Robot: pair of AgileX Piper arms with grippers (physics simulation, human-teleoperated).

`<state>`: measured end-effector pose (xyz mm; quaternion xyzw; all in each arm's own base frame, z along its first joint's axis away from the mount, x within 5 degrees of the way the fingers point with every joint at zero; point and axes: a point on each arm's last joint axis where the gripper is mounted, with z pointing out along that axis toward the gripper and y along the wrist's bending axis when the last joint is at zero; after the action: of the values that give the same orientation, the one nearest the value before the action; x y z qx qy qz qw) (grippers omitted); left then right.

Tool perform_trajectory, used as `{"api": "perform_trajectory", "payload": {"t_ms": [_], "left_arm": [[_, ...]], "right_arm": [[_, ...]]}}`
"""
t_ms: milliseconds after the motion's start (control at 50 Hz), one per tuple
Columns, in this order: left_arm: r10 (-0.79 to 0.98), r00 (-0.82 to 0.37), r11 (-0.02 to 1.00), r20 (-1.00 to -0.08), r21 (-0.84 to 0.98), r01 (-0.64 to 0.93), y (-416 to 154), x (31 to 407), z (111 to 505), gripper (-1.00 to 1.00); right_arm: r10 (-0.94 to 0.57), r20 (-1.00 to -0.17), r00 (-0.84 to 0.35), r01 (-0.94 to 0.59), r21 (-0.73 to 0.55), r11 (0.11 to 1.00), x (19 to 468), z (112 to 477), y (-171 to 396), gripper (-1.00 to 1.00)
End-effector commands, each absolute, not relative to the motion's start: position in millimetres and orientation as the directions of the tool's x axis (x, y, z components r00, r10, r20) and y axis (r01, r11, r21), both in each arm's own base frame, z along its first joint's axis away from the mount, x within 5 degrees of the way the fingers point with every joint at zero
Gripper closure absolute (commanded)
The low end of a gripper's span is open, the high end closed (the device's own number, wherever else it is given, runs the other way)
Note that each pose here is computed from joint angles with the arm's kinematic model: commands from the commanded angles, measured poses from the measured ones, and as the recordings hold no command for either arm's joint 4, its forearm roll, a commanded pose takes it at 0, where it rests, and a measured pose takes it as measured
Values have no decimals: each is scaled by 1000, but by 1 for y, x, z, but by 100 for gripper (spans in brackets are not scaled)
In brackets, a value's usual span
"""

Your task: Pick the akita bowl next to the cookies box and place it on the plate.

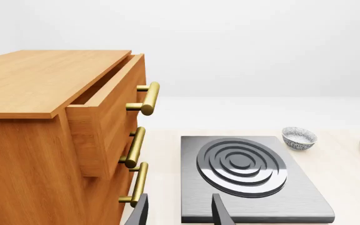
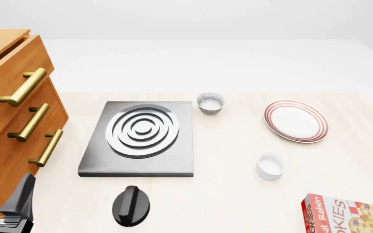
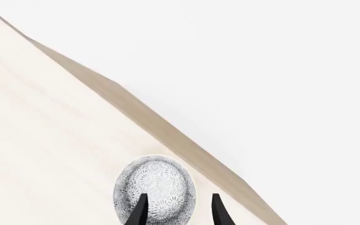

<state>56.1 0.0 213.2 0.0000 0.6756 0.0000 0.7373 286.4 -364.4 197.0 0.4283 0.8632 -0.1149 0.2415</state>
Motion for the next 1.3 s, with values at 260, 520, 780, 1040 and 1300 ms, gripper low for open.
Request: {"api": "perform_trajectory", "payload": {"t_ms": [260,520,780,1040,1300], "left_arm": [[0,87,1000,-996,0,0,0,56,213,-100],[0,87,1000,-996,0,0,0,56,213,-100],[0,87,1000,-996,0,0,0,56,213,-100],[0,87,1000,-996,0,0,0,56,213,-100],[0,87,1000,-996,0,0,0,56,213,-100]], "right_arm": [[684,-478,-551,781,-8,624,285,161,-368,-100],[687,-449,-571,774,-16,633,283,138,-369,-100],[692,-424,-584,770,-19,638,282,117,-371,-100],[691,-427,-583,769,-16,639,284,123,-367,100],[692,-465,-552,783,-5,622,280,166,-359,100]]}}
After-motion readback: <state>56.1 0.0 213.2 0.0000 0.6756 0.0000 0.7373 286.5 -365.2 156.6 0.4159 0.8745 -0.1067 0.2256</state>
